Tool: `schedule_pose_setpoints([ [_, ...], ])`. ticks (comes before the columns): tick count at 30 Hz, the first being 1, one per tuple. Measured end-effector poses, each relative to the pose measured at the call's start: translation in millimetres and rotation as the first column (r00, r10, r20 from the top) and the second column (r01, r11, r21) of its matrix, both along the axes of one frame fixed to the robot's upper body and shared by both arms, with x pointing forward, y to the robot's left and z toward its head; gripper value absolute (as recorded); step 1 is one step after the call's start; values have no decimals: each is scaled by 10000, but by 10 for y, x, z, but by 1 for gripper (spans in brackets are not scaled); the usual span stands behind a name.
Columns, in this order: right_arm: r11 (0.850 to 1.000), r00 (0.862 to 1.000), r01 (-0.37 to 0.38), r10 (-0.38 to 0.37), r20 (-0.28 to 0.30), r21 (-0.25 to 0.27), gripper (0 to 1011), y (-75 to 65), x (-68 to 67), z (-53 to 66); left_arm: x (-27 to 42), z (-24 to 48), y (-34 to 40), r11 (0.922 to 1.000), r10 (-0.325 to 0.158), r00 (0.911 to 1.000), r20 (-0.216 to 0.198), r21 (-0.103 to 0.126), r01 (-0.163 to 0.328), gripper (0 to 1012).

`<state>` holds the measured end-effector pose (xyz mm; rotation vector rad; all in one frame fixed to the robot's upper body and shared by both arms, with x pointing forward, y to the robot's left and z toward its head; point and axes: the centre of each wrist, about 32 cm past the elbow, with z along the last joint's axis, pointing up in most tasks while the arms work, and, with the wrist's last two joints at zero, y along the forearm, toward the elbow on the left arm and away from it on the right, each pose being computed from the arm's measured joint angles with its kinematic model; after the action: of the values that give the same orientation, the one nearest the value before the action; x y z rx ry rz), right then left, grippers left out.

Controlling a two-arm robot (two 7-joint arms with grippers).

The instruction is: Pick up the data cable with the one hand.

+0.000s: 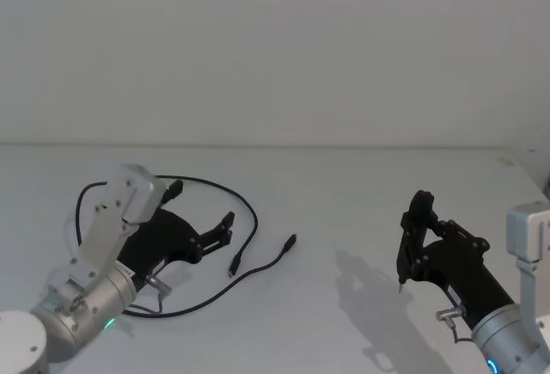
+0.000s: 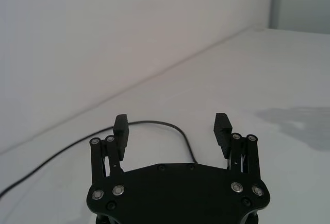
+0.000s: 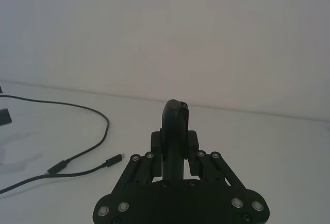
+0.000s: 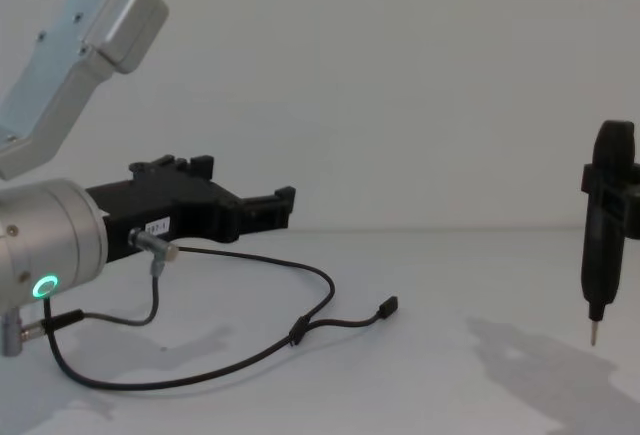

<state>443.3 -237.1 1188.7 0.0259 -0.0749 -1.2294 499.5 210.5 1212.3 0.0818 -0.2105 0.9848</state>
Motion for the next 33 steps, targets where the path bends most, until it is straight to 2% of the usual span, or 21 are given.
schedule_pose_setpoints([
  [5,10000,10000,0,0,0,0,279,0,0,0,15,7,54,9982,-595,9966,-562,-46,593,1001],
  [10,10000,10000,0,0,0,0,279,0,0,0,21,6,92,9960,-889,9916,-937,-68,887,1001],
  [16,10000,10000,0,0,0,0,279,0,0,0,33,-13,157,9920,-1260,9790,-1604,-95,1261,1001],
  [20,10000,10000,-1,1,0,0,279,0,0,0,44,-28,180,9905,-1367,9728,-1871,-100,1372,1001],
  [26,10000,10000,0,0,0,0,279,0,0,0,72,-40,196,9890,-1457,9662,-2128,-80,1474,1001],
  [33,10000,10000,0,0,0,0,279,0,0,0,123,-72,174,9853,-1667,9552,-2445,-36,1710,1001],
])
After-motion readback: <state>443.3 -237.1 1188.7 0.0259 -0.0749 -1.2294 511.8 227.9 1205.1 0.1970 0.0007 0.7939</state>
